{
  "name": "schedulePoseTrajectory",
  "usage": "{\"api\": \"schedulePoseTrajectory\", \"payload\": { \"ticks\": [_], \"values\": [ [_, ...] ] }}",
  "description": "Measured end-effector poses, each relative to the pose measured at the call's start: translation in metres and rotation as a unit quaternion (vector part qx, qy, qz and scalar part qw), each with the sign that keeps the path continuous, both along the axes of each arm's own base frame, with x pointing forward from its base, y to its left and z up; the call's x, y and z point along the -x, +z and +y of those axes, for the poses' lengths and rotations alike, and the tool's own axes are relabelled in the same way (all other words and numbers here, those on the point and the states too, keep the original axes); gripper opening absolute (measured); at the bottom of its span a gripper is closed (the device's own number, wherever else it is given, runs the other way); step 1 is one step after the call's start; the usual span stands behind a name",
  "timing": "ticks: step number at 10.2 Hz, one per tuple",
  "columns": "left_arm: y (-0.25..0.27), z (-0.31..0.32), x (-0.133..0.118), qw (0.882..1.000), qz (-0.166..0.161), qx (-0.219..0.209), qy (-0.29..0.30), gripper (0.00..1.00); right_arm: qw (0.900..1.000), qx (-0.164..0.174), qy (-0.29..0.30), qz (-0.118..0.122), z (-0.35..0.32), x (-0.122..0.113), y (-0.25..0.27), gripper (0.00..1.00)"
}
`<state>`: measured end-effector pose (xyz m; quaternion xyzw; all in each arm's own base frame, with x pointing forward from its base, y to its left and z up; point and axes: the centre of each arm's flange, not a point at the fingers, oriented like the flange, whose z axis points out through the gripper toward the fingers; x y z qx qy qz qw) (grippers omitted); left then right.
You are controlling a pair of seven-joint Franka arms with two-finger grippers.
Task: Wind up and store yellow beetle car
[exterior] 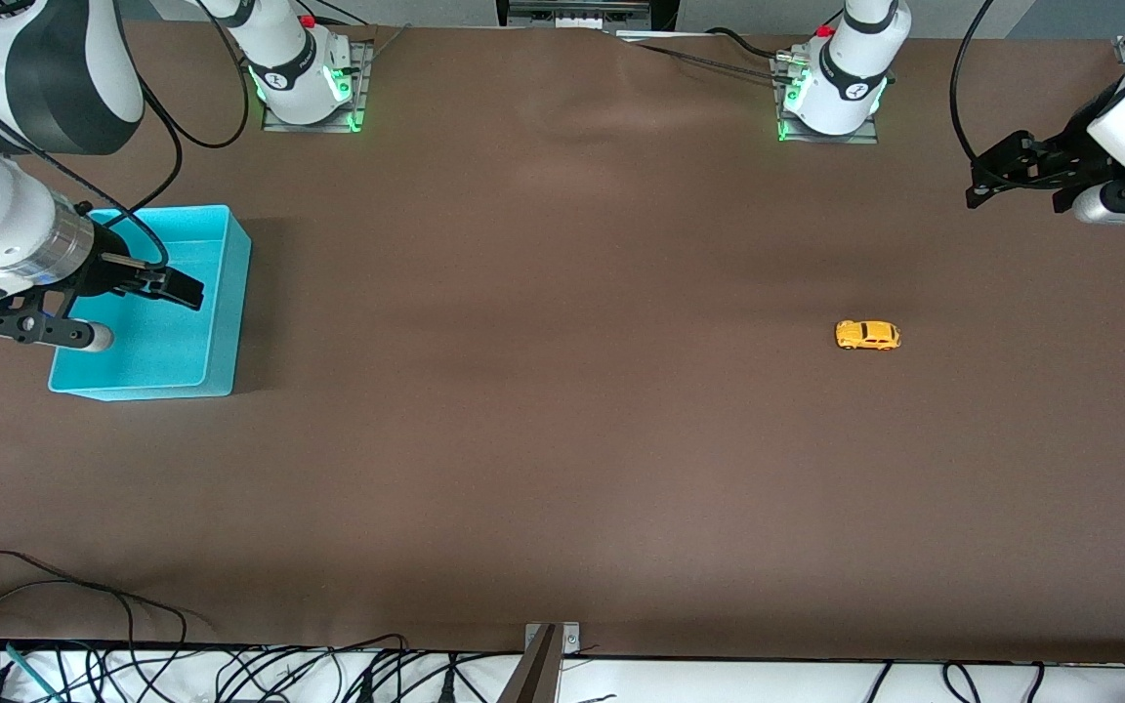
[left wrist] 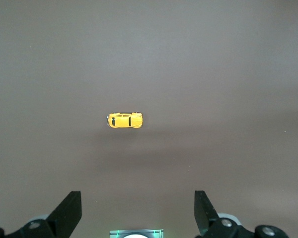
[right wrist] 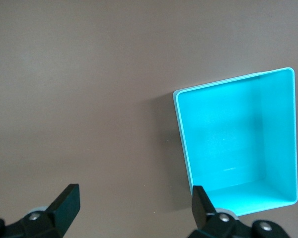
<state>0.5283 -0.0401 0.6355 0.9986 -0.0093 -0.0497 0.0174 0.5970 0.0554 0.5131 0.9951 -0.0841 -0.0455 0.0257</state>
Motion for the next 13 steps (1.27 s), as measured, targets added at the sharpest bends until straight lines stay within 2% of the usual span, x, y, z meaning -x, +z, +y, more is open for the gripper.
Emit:
{"api": "schedulePoseTrajectory", "payload": {
  "ticks": [10, 13],
  "values": [
    [0.0000, -0.0023, 0.0002, 1.000, 0.000, 0.000, -0.002, 1.00, 1.000, 0.000, -0.001, 0.001, -0.0015, 0.0001, -0.0002, 1.00],
    [-0.0095, 0.0025, -0.0020, 1.000, 0.002, -0.014, 0.000, 1.00, 1.000, 0.000, 0.000, 0.001, 0.0002, 0.0003, -0.0002, 1.00]
  ]
}}
